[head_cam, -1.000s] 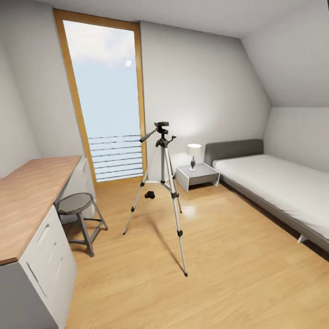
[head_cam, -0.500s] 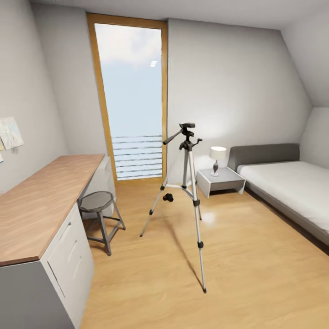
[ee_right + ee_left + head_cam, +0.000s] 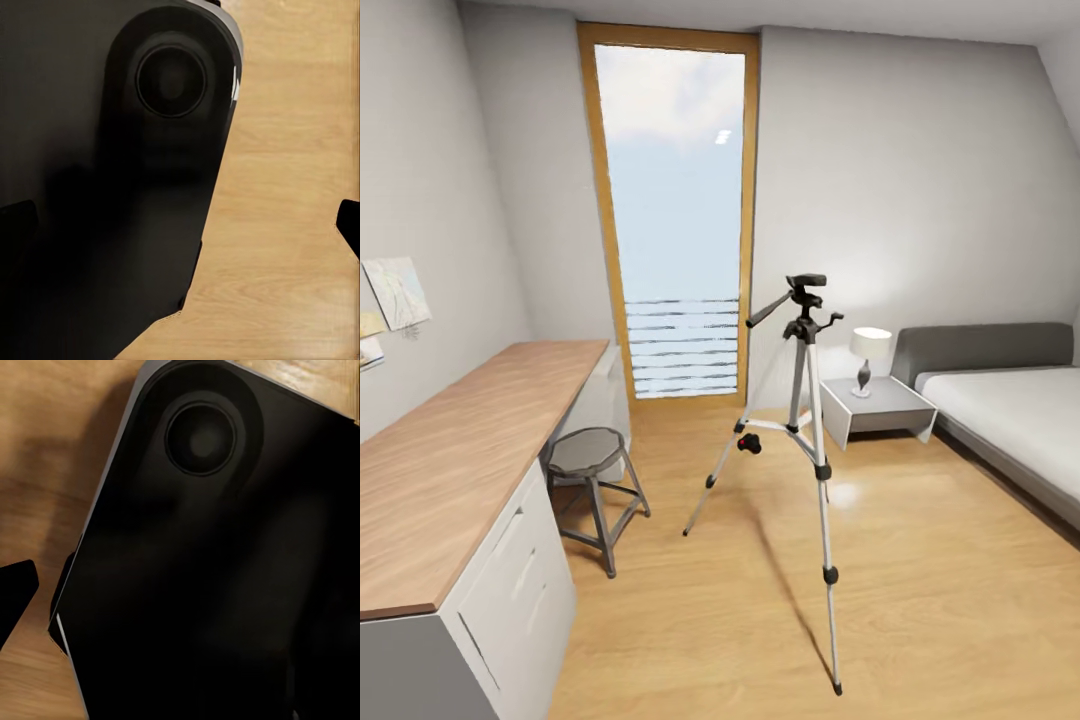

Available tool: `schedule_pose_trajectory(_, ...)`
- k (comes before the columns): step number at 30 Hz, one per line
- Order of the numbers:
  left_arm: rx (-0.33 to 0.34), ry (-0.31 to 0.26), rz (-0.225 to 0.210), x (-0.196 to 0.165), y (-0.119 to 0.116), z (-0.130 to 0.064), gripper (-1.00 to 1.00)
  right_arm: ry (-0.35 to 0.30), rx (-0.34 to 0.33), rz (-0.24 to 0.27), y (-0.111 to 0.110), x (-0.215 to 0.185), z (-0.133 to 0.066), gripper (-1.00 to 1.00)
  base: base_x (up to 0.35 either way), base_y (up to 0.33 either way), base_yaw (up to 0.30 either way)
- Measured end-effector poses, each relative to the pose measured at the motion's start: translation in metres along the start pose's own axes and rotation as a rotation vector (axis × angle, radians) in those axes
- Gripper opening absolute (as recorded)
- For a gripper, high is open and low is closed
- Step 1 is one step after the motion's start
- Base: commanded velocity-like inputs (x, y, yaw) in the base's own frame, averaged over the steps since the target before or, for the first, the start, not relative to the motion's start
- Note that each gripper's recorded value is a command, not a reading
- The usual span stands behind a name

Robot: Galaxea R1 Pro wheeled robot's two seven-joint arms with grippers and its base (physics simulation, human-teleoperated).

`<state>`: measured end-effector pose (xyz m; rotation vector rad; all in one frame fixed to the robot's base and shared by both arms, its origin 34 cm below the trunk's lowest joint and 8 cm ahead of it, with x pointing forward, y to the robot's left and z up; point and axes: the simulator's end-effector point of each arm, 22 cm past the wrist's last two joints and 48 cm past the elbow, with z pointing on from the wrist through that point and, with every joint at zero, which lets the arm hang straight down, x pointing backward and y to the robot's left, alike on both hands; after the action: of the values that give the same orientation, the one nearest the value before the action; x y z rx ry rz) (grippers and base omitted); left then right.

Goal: Attach the digital camera to the camera tripod in the bedroom.

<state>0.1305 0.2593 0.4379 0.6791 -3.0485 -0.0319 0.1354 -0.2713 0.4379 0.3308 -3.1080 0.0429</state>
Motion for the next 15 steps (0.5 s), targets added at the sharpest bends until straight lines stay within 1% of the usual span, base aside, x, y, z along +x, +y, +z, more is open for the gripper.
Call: schedule_pose_trajectory(15,0.001,0.005,0.005,0.0016,-0.0011,0.0,1.0,-0.001,0.0,0.004,0.0,-0.0003,0.0,1.0,0.323,0.0,0.002)
